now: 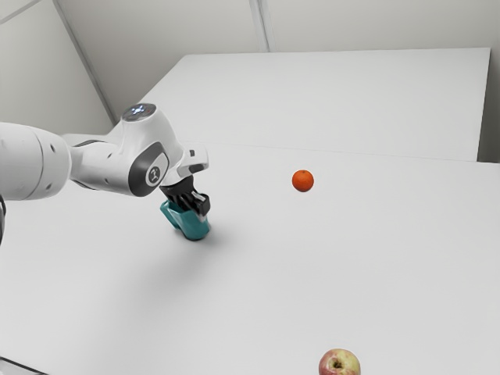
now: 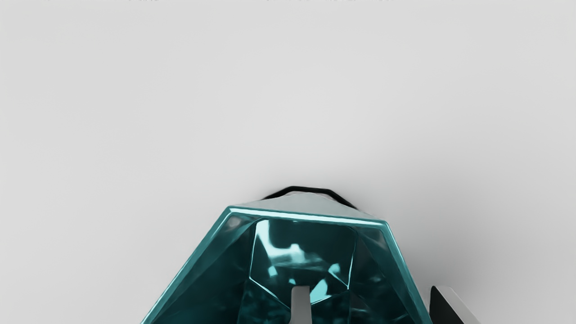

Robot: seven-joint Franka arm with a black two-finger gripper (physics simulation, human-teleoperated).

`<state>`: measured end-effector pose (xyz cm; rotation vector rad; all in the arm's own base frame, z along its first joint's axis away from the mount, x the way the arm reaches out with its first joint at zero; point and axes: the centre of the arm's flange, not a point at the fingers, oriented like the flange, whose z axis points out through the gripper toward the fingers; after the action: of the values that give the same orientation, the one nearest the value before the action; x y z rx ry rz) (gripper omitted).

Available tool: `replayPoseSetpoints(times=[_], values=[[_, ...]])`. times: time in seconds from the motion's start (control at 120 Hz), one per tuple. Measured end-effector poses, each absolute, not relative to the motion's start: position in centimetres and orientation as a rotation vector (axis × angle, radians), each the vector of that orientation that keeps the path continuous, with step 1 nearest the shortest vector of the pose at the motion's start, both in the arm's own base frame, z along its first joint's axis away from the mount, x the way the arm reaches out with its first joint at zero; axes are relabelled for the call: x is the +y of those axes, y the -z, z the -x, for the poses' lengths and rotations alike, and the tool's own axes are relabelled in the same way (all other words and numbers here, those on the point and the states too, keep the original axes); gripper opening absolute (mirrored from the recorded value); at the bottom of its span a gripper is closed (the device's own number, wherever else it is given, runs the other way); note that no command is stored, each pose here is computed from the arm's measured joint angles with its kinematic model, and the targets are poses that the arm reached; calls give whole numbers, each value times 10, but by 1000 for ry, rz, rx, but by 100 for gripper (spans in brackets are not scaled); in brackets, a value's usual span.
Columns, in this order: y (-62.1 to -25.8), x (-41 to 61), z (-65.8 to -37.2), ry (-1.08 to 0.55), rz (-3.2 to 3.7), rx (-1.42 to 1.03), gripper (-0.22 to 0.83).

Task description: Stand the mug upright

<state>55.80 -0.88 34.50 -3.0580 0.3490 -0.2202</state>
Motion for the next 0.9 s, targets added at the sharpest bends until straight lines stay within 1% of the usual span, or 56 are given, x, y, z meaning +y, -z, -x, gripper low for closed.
replayPoseSetpoints(times=[0.225,0.375,0.533,0.767,0.9], values=[[-350,-9,-559,235,3058,346,35],[-356,-8,-560,254,3058,345,42],[-369,-9,-560,287,3061,345,46],[-392,-9,-557,340,3069,340,49],[-407,-9,-556,367,3072,338,54]])
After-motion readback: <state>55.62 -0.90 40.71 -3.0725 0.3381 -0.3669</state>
